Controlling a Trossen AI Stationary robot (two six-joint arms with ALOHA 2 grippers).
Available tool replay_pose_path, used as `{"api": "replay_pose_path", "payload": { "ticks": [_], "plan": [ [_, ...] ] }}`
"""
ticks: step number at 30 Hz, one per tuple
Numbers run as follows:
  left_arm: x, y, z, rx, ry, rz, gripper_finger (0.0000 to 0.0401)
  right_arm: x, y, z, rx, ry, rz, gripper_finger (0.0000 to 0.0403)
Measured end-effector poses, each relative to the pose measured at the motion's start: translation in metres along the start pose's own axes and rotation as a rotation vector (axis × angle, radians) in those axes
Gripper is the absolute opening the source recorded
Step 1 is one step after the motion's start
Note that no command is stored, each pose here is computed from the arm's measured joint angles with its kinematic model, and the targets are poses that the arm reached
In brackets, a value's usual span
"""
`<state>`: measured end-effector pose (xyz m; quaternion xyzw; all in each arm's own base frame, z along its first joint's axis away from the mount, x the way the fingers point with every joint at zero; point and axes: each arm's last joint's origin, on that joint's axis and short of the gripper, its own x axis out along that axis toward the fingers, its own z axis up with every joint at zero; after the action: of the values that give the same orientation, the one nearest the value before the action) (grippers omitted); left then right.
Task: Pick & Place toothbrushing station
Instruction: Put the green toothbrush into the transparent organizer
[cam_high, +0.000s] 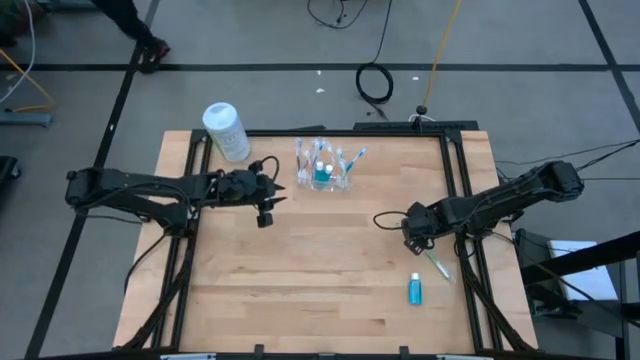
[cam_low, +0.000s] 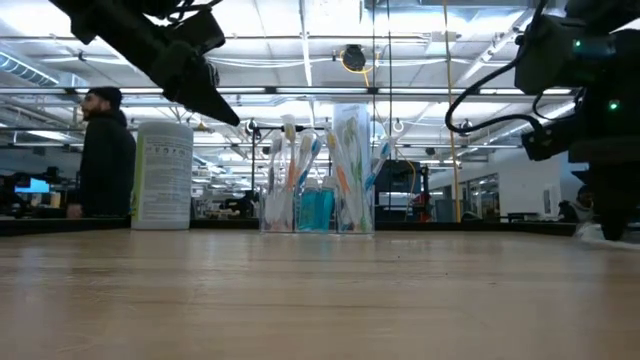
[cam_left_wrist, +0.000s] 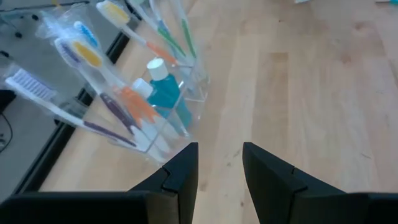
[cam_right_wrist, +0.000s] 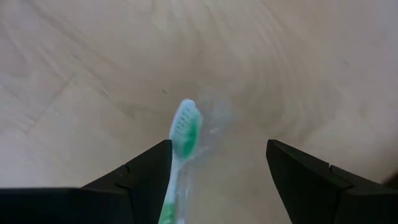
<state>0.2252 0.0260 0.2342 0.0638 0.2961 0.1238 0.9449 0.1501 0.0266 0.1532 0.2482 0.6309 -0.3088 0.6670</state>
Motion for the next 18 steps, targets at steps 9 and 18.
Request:
{"api": "replay_pose_path", "payload": {
  "ticks": [9, 18],
  "plan": [
    [-0.001, -0.004, 0.003, 0.026, -0.029, -0.005, 0.0131, 0.013, 0.005, 0.001, -0.035, -0.035, 0.113, 0.0250],
    [-0.001, -0.004, 0.003, 0.024, -0.039, -0.004, 0.0131, 0.022, 0.001, -0.003, -0.044, -0.022, 0.112, 0.0191]
  ]
}}
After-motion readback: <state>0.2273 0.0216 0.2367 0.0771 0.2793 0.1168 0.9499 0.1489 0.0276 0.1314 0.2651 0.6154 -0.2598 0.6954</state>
